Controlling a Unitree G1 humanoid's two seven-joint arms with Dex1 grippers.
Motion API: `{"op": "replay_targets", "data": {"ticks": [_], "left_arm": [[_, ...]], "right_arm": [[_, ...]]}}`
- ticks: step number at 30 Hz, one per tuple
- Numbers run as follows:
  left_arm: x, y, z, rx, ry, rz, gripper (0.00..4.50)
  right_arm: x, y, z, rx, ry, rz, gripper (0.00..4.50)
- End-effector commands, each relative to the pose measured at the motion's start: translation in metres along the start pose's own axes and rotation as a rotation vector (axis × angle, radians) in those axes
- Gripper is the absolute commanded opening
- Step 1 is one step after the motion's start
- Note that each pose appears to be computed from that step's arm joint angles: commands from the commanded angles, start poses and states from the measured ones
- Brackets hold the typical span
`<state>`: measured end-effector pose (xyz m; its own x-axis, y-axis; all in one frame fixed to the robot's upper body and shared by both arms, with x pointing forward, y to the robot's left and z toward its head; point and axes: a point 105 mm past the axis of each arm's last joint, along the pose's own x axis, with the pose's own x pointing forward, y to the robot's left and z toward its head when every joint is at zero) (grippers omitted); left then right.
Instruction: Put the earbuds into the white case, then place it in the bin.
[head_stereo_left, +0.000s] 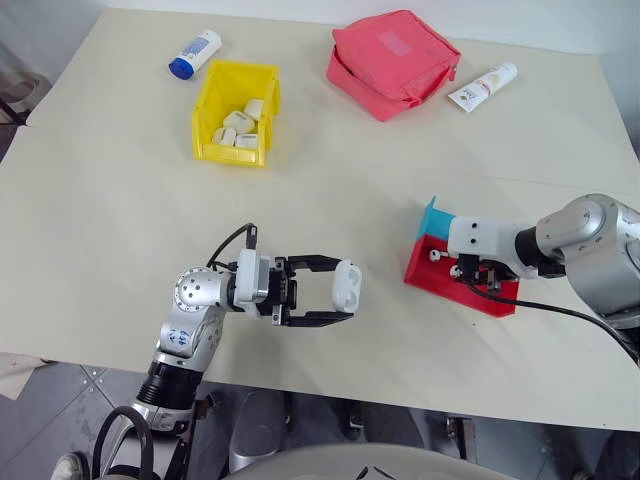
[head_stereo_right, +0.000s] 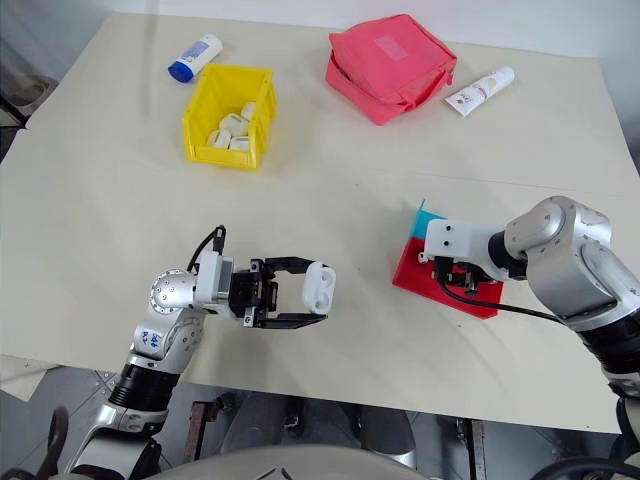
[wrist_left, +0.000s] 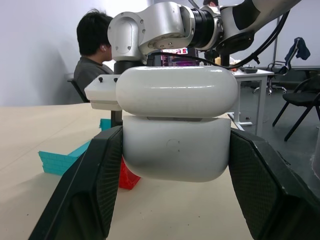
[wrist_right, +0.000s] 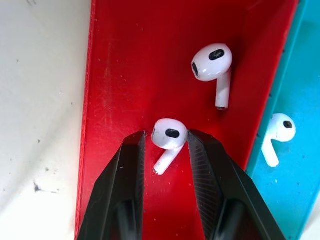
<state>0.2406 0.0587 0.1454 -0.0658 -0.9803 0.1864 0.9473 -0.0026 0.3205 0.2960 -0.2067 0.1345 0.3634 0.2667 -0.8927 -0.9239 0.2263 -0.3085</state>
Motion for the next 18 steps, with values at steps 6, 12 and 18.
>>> {"op": "replay_targets", "data": {"ticks": [6,12,18], "left_arm": [[0.0016,0.0026,0.0084,0.04,-0.018,-0.002,2.79],[0.0011,0.003,0.0084,0.04,-0.016,0.0,2.79],[0.0011,0.0032,0.0086,0.041,-0.016,0.0,2.79]], "right_arm": [[-0.0029,-0.0017,0.0086,-0.016,-0.015,-0.016,1.35],[-0.0001,-0.0004,0.0072,-0.017,-0.003,-0.007,1.35],[0.0022,0.0007,0.006,-0.017,0.007,0.0,1.01]]}}
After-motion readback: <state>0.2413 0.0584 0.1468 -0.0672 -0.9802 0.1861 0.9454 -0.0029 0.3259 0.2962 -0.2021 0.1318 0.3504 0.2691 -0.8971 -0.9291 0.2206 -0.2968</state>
